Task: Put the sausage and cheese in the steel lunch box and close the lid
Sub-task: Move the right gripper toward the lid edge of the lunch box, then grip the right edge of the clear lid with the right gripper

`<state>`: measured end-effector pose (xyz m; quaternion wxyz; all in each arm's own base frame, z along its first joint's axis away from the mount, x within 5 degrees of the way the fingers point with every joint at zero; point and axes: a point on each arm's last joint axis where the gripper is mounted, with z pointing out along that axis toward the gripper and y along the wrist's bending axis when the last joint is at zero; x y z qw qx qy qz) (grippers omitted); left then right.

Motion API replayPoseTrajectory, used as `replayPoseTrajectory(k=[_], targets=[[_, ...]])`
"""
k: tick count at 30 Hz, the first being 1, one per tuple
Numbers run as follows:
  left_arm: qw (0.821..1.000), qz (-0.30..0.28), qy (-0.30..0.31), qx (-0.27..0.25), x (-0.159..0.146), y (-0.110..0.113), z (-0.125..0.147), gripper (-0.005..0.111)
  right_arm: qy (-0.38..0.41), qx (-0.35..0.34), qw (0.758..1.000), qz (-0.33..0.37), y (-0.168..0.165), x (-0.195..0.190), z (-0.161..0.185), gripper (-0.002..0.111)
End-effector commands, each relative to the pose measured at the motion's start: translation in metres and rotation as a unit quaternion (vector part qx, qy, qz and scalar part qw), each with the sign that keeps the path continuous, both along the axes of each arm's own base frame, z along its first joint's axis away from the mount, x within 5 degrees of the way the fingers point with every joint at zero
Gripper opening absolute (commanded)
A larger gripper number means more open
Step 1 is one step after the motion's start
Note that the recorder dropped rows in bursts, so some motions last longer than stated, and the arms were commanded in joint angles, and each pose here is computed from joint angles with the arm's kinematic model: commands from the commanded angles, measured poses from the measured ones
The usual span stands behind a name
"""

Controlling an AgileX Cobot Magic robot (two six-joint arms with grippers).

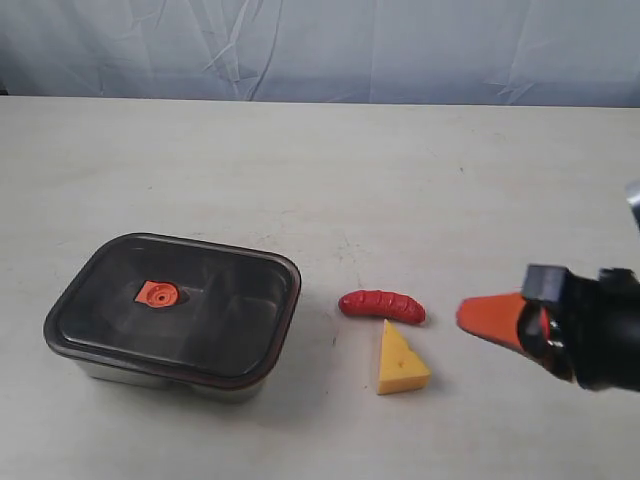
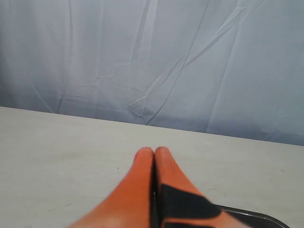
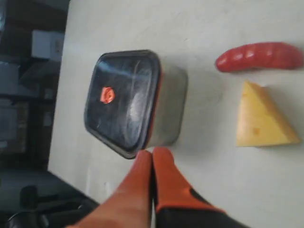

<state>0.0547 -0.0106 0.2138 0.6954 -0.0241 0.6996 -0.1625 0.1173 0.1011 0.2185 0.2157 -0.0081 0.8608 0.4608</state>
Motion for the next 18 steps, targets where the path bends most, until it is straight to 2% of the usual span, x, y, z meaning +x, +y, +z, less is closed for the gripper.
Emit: replayPoseTrajectory(k=[1,3,5,6,8,11,13,18], targets=[[1.000,0.001,-0.005,0.002,0.000,0.000,0.000,0.000,0.077,0.048,0.994,0.059,0.027,0.043,-0.014,-0.001],[1.000,0.000,-0.005,0.001,0.000,0.000,0.000,0.000,0.150,0.058,0.984,0.081,0.039,0.064,-0.036,0.006],[1.000,0.000,-0.005,0.001,0.000,0.000,0.000,0.000,0.196,0.087,0.972,0.095,0.051,0.079,-0.058,0.027],[1.000,0.000,-0.005,0.001,0.000,0.000,0.000,0.000,0.217,0.118,0.964,0.101,0.061,0.083,-0.067,0.041],[1.000,0.001,-0.005,0.002,0.000,0.000,0.000,0.000,0.240,0.116,0.956,0.124,0.077,0.082,-0.082,0.055],[1.000,0.001,-0.005,0.002,0.000,0.000,0.000,0.000,0.237,0.102,0.951,0.170,0.106,0.082,-0.089,0.055],[1.000,0.000,-0.005,0.001,0.000,0.000,0.000,0.000,0.213,0.082,0.956,0.182,0.123,0.087,-0.087,0.055],[1.000,0.001,-0.005,0.002,0.000,0.000,0.000,0.000,0.191,0.043,0.968,0.160,0.133,0.095,-0.088,0.055]])
